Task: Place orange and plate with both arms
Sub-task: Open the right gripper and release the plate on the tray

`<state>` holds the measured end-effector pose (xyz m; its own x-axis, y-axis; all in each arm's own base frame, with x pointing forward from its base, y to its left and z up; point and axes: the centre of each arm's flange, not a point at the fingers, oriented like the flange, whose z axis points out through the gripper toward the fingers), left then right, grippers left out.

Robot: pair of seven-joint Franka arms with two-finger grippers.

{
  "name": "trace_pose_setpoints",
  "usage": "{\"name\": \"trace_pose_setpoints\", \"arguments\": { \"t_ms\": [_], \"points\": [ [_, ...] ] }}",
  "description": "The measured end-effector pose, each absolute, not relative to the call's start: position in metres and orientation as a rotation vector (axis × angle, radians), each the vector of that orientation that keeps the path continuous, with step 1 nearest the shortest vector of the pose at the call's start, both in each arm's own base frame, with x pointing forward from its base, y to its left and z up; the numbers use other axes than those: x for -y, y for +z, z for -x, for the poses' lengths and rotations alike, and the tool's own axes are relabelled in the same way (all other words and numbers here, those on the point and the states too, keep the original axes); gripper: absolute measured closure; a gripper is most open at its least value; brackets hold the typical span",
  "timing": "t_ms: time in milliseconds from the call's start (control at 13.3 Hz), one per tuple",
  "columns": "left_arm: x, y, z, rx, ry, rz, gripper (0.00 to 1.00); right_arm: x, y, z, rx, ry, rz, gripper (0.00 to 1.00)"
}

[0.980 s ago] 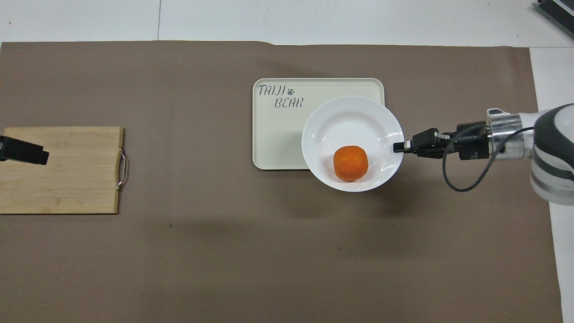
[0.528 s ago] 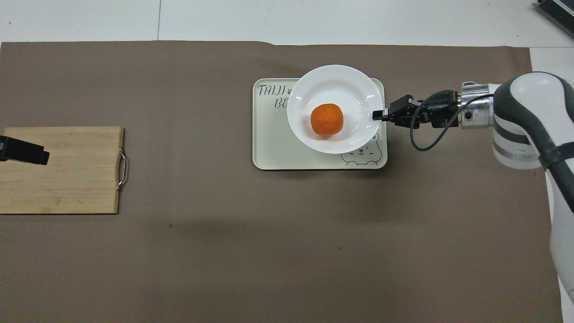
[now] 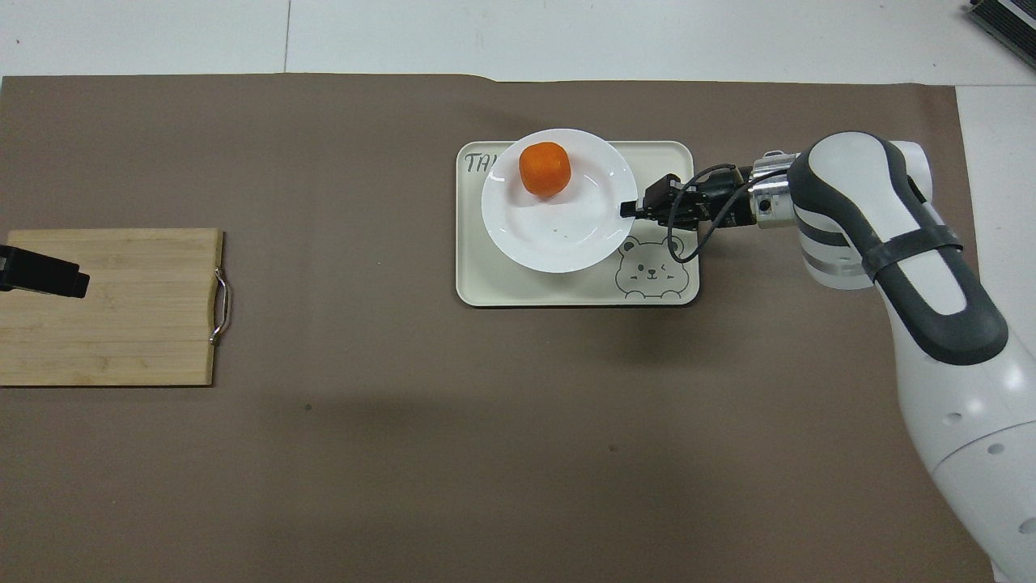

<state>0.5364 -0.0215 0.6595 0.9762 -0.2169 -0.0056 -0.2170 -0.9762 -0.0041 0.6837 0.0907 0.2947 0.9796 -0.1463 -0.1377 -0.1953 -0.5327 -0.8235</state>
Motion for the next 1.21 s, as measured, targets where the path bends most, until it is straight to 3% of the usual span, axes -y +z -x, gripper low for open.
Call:
{"name": "trace_pose_setpoints", "arguments": {
  "t_ms": [1206],
  "points": [
    [0.023, 0.659, -0.536, -0.347, 0.009, 3.118, 0.0, -0.087, 0.266, -0.677, -0.206, 0.082, 2.22, 0.96]
  ]
}}
